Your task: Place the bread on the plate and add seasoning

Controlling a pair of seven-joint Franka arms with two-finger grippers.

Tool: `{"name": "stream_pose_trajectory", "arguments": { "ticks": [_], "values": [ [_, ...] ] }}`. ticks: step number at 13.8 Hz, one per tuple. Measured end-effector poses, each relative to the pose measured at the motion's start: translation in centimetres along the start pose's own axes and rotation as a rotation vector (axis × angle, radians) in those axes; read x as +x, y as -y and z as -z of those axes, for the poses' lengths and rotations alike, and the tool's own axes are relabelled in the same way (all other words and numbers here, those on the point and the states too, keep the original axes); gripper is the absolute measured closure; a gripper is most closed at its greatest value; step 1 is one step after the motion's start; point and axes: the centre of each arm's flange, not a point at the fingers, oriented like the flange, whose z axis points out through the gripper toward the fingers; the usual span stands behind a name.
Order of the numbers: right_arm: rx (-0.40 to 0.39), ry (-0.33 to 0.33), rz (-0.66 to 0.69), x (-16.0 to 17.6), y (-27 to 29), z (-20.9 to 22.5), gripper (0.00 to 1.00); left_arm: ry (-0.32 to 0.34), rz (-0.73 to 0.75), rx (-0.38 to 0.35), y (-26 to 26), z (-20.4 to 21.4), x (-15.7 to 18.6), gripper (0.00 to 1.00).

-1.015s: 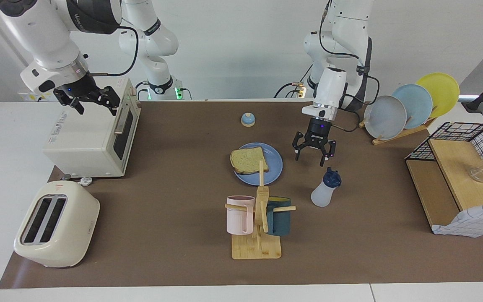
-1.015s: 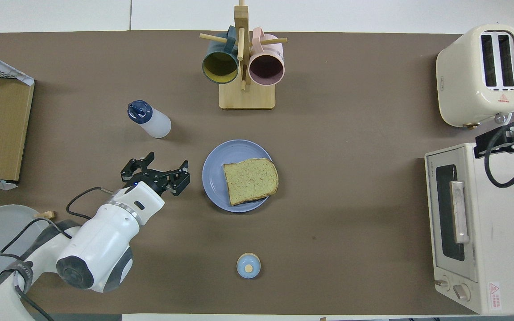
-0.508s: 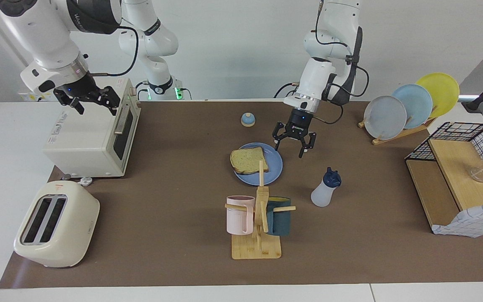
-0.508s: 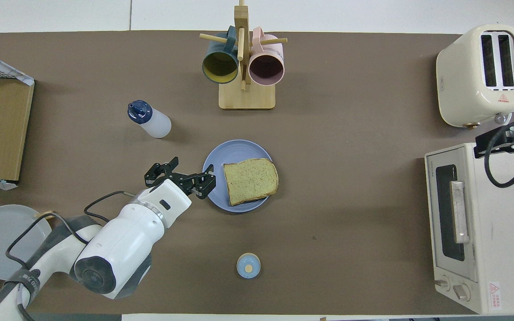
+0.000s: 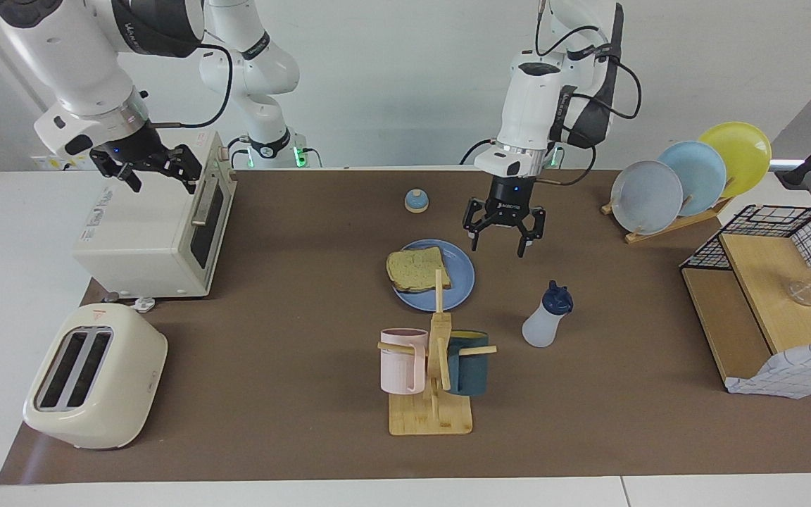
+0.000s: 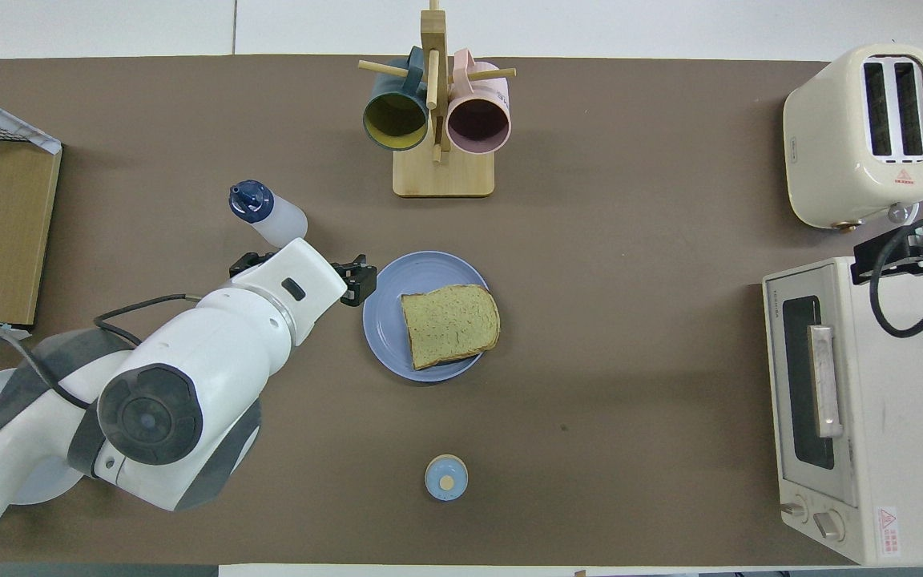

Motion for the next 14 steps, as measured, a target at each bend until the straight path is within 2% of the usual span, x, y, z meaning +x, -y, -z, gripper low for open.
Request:
{"name": "stream_pose_trajectory", "arguments": {
  "ticks": [4, 7, 11, 14],
  "values": [
    [0.000, 0.000, 0.000, 0.0, 0.0, 0.0, 0.00, 0.046, 0.052, 0.070, 3.4, 3.8, 5.0, 0.00],
    [0.000, 0.000, 0.000, 0.0, 0.0, 0.0, 0.00, 0.096, 0.075, 0.073, 7.5, 5.2, 8.0, 0.00],
    [0.000, 0.000, 0.000, 0.0, 0.0, 0.0, 0.00, 0.204, 0.050, 0.109, 13.5, 7.3, 10.9, 0.00],
    [0.000, 0.000, 0.000, 0.0, 0.0, 0.0, 0.00, 0.307, 0.007, 0.128, 17.4, 9.6, 11.3, 0.00]
  ]
}}
